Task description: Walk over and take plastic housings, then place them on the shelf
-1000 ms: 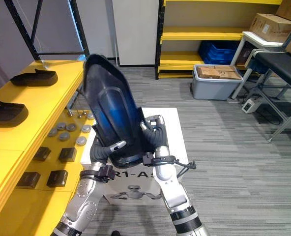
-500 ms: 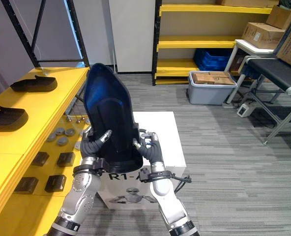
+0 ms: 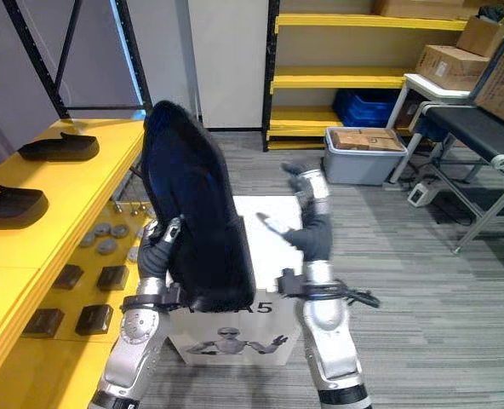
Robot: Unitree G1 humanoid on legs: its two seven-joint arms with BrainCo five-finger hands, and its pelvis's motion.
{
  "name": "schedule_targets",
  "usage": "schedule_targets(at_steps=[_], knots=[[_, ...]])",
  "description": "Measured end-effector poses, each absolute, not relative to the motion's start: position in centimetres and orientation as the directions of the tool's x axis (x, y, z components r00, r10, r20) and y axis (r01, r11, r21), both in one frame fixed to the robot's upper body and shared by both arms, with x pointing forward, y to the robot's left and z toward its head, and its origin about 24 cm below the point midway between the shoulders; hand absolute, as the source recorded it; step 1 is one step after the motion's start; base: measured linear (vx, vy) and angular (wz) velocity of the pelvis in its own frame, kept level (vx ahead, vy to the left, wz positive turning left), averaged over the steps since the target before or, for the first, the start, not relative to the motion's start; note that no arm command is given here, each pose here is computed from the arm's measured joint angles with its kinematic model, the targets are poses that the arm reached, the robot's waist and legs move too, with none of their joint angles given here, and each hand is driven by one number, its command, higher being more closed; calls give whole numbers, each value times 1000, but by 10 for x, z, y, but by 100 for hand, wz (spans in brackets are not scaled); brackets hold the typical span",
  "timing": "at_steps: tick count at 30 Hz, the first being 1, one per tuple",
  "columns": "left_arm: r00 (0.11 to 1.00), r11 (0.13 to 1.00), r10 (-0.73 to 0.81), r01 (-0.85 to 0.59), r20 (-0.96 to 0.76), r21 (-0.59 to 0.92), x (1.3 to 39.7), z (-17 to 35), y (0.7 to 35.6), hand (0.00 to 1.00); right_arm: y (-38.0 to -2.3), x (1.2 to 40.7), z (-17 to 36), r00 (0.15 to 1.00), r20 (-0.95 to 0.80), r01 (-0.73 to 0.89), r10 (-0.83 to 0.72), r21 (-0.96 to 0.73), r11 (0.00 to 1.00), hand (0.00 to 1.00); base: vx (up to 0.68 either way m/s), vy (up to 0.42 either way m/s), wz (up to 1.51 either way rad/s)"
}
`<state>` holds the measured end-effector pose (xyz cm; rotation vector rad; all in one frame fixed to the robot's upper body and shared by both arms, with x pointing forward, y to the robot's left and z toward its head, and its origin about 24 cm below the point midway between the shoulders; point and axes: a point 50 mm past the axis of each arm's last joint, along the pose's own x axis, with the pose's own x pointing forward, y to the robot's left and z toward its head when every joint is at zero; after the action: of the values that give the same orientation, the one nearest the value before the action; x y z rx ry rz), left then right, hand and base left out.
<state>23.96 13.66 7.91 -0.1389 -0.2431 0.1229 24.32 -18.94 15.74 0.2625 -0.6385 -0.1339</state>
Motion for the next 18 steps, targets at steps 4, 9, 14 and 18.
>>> schedule_targets(at_steps=[4, 9, 14, 18], knots=[[949, 961, 269, -252, 165, -114, 221, 63, 172, 100, -242, 225, 152, 736, 560, 153, -381, 411, 899, 0, 0, 0, 0], [931, 946, 321, -305, 173, -111, 207, 65, 186, 100, -266, 210, 81, 840, 288, 348, -459, 364, 864, 0, 0, 0, 0], [905, 917, 398, -385, 151, -109, 182, 60, 205, 100, -281, 142, -46, 812, -306, 522, -496, 4, 853, 0, 0, 0, 0], [901, 907, 420, -410, 113, -96, 171, 53, 212, 100, -274, 96, -97, 676, -566, 509, -471, -103, 855, 0, -2, -1, 9]])
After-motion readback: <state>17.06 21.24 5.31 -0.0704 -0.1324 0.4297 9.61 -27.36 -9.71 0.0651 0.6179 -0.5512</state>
